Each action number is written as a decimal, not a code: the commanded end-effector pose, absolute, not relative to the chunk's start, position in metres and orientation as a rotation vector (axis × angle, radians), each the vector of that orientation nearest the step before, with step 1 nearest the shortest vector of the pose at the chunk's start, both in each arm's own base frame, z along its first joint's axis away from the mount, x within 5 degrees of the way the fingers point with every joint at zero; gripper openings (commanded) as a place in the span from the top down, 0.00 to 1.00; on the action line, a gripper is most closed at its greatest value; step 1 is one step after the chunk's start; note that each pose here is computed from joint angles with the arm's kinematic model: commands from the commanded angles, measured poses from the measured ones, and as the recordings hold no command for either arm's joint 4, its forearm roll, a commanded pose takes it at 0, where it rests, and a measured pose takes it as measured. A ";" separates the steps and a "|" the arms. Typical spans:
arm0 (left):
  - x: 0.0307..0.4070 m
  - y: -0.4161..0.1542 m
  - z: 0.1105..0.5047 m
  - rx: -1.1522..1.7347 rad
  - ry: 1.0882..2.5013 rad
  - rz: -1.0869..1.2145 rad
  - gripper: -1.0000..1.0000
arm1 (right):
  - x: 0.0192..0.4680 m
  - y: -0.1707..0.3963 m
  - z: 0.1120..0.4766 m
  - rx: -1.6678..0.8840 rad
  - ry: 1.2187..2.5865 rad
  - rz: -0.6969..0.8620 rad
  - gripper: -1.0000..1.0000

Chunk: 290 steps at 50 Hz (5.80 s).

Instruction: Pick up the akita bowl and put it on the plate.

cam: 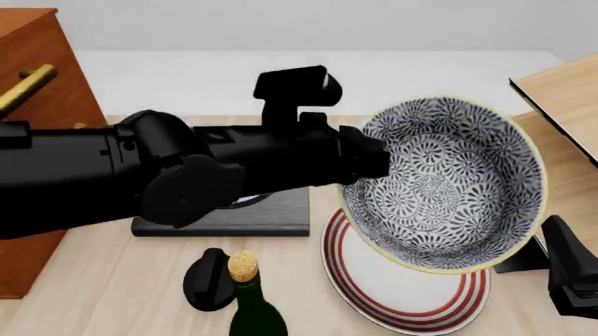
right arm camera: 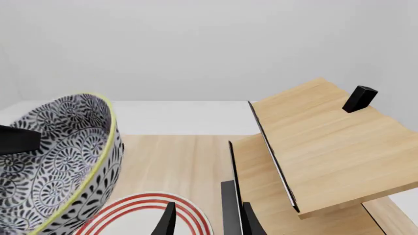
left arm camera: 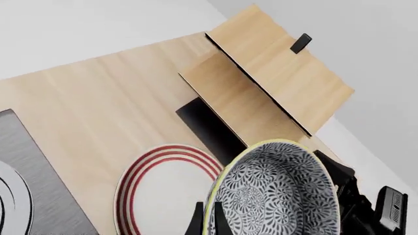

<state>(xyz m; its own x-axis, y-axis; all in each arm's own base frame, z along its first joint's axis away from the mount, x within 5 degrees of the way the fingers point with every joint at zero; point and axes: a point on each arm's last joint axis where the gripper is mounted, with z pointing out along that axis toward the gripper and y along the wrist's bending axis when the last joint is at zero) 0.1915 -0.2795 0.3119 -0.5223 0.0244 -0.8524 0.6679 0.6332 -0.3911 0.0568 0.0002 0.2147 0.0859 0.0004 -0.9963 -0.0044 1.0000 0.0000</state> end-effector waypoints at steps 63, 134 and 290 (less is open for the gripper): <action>0.213 -0.313 0.258 0.564 2.051 -0.874 1.00 | 0.057 0.000 0.215 -0.003 1.484 0.004 0.00; 0.247 -0.322 0.228 0.568 2.102 -0.778 1.00 | 0.057 0.000 0.215 -0.003 1.485 0.003 0.00; 0.263 -0.322 0.187 0.655 2.180 -0.651 0.00 | 0.057 0.000 0.215 -0.003 1.485 0.004 0.00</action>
